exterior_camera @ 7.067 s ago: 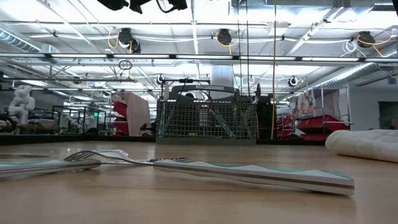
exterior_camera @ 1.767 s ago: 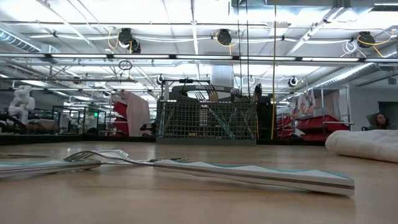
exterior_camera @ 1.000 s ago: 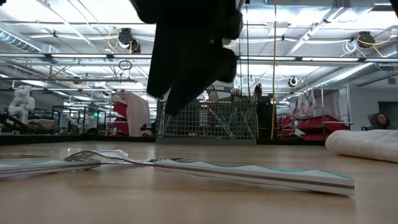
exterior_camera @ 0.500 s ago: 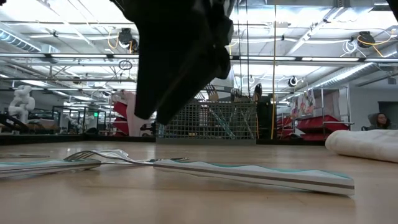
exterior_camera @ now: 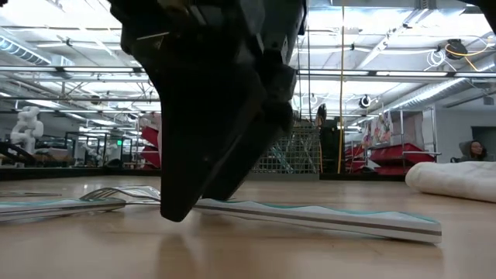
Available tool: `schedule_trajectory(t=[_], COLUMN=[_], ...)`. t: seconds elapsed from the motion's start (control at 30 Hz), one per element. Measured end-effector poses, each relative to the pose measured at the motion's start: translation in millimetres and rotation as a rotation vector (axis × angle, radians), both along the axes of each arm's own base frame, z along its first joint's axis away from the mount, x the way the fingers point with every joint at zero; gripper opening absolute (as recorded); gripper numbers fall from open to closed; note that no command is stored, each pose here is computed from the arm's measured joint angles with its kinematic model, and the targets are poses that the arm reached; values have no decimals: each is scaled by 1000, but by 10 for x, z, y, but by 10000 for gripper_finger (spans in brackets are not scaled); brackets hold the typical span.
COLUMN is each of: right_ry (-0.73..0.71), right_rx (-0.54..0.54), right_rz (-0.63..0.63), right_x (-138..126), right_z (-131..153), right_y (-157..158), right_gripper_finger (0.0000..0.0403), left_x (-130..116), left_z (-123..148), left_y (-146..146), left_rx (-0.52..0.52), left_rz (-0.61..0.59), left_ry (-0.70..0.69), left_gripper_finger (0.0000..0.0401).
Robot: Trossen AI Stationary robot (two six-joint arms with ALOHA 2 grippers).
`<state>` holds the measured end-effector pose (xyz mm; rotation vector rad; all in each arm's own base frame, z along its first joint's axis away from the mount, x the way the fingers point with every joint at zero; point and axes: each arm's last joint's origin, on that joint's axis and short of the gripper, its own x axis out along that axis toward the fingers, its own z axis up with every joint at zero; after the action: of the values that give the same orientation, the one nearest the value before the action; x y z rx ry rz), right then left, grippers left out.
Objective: Sort silverware
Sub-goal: Put the fork into the silverware rack
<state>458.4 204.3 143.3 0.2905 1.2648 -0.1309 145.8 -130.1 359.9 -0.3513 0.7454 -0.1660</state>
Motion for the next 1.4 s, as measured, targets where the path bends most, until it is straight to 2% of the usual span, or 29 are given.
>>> schedule_trajectory(t=[0.1,0.2,0.3,0.47,0.67,0.9,1.1,1.17,1.3,1.4], right_ry=[23,52,73,92,64,-29,-191,-244,-380,-397], right_rx=[-32,-46,-56,-21,-11,-56,-102,-152,-360,-465], right_rz=[-54,-101,-123,-147,-162,-207,-262,-297,-432,-525], right_x=[-7,6,22,49,39,13,-34,-70,-202,-351], right_z=[-54,-124,-209,-258,-187,119,646,789,1175,1453], right_y=[-27,-95,-143,-188,-150,-186,-259,-291,-471,-709], right_gripper_finger=[206,181,134,24,5,1,0,0,0,0], left_x=[1,-1,-7,-5,-4,-3,-1,0,4,4], left_z=[0,-5,-13,-11,-11,-12,-13,-14,-7,-2], left_y=[1,6,11,13,14,16,27,32,43,50], left_rx=[5,14,22,35,48,70,91,104,144,175], left_rz=[2,7,7,6,0,-10,14,24,37,34], left_ry=[-4,-1,7,-2,-7,-16,-27,-34,-61,-78], left_gripper_finger=[169,169,169,169,169,169,169,169,169,169])
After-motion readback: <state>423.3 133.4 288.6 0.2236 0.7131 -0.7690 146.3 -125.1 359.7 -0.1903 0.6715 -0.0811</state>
